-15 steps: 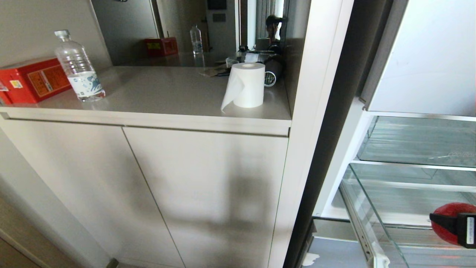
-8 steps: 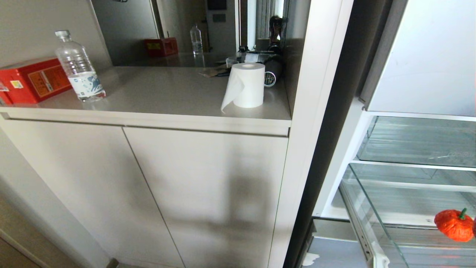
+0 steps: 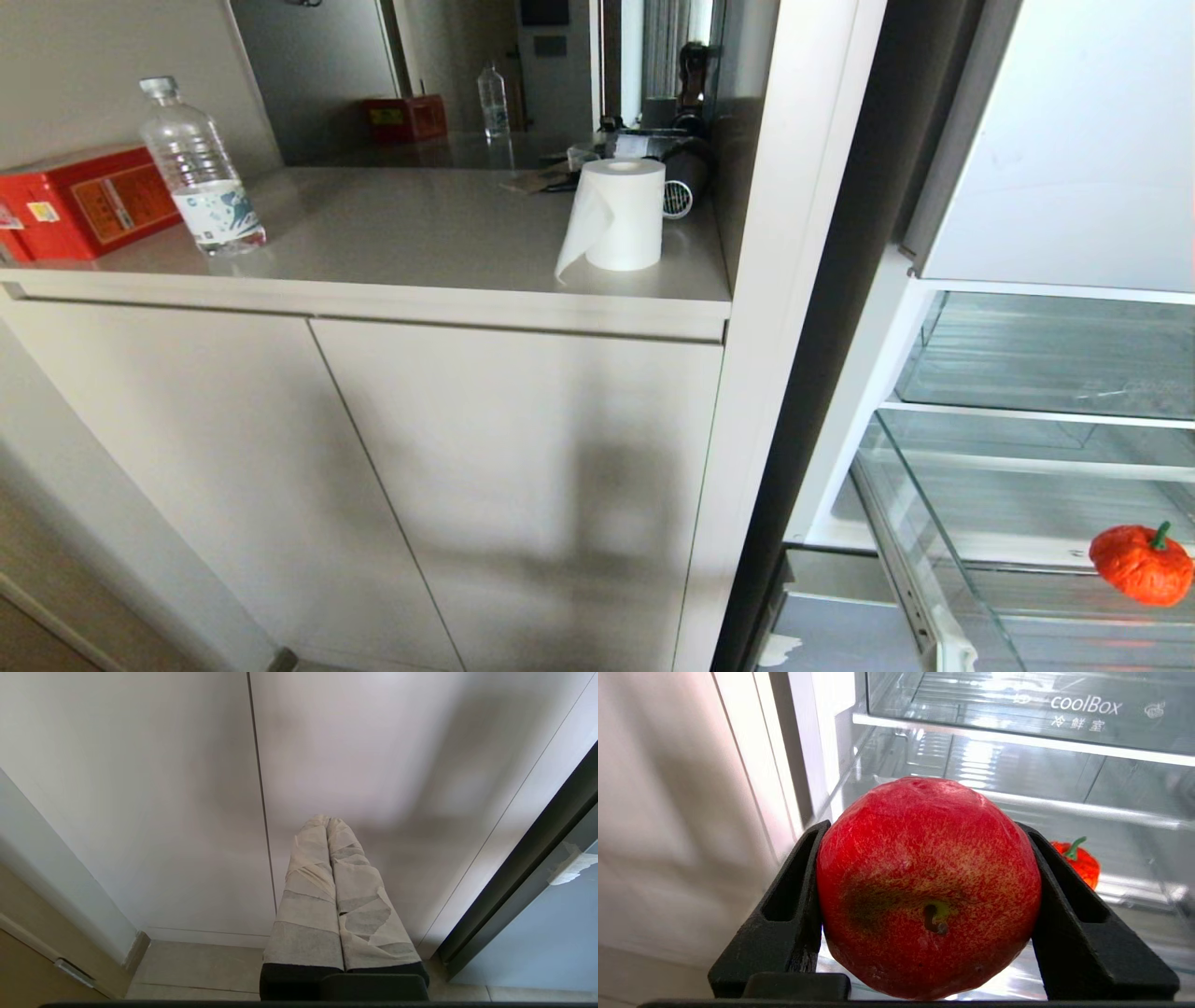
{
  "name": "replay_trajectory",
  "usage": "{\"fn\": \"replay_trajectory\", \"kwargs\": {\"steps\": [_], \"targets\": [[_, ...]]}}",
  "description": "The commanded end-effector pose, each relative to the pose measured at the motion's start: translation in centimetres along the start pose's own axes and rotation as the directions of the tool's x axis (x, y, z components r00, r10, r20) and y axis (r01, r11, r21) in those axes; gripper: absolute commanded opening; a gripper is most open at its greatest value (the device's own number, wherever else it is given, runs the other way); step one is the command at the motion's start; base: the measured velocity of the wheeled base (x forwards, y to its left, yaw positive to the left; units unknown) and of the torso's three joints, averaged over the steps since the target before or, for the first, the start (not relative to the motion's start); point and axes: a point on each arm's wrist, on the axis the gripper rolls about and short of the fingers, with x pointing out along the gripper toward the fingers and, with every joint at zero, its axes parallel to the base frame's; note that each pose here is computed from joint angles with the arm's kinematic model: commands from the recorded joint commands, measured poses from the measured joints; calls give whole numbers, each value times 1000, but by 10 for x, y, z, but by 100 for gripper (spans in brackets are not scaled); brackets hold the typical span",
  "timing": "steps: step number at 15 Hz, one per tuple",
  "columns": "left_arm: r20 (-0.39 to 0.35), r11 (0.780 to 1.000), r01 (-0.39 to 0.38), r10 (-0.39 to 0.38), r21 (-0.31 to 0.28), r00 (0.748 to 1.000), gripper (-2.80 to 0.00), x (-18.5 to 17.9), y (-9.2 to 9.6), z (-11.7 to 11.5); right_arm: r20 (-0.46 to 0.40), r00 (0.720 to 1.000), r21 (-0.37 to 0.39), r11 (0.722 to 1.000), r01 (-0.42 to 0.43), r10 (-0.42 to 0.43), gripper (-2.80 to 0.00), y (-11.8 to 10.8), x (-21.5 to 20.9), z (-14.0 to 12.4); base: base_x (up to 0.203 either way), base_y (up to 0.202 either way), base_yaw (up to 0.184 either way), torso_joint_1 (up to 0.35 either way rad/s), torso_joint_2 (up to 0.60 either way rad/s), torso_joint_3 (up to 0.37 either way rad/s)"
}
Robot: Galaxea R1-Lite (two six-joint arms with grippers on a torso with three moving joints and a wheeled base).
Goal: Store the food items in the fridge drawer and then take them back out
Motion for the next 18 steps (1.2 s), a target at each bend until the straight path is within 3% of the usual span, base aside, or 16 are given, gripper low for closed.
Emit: {"fn": "replay_trajectory", "kwargs": {"steps": [1,4,6,8,11,18], "targets": [[0,1000,0,0,0,1000,-280,0,0,0,-20,1000,-36,999,-2,2,-280,1,1,-18,0,0,0,0,0,0],[0,1000,0,0,0,1000,-280,0,0,0,-71,997,-65,998,-10,5,-280,1,2,-41,0,0,0,0,0,0],[0,1000,0,0,0,1000,-280,0,0,0,-103,993,-75,995,-67,60,-280,2,-4,-50,0,0,0,0,0,0],[0,1000,0,0,0,1000,-280,0,0,0,-143,989,-100,993,-57,43,-280,1,-9,-58,0,0,0,0,0,0],[0,1000,0,0,0,1000,-280,0,0,0,-18,999,-129,991,-34,32,-280,2,-23,-64,0,0,0,0,0,0],[0,1000,0,0,0,1000,-280,0,0,0,-39,999,-150,988,-29,23,-280,2,-23,-67,0,0,0,0,0,0]]}}
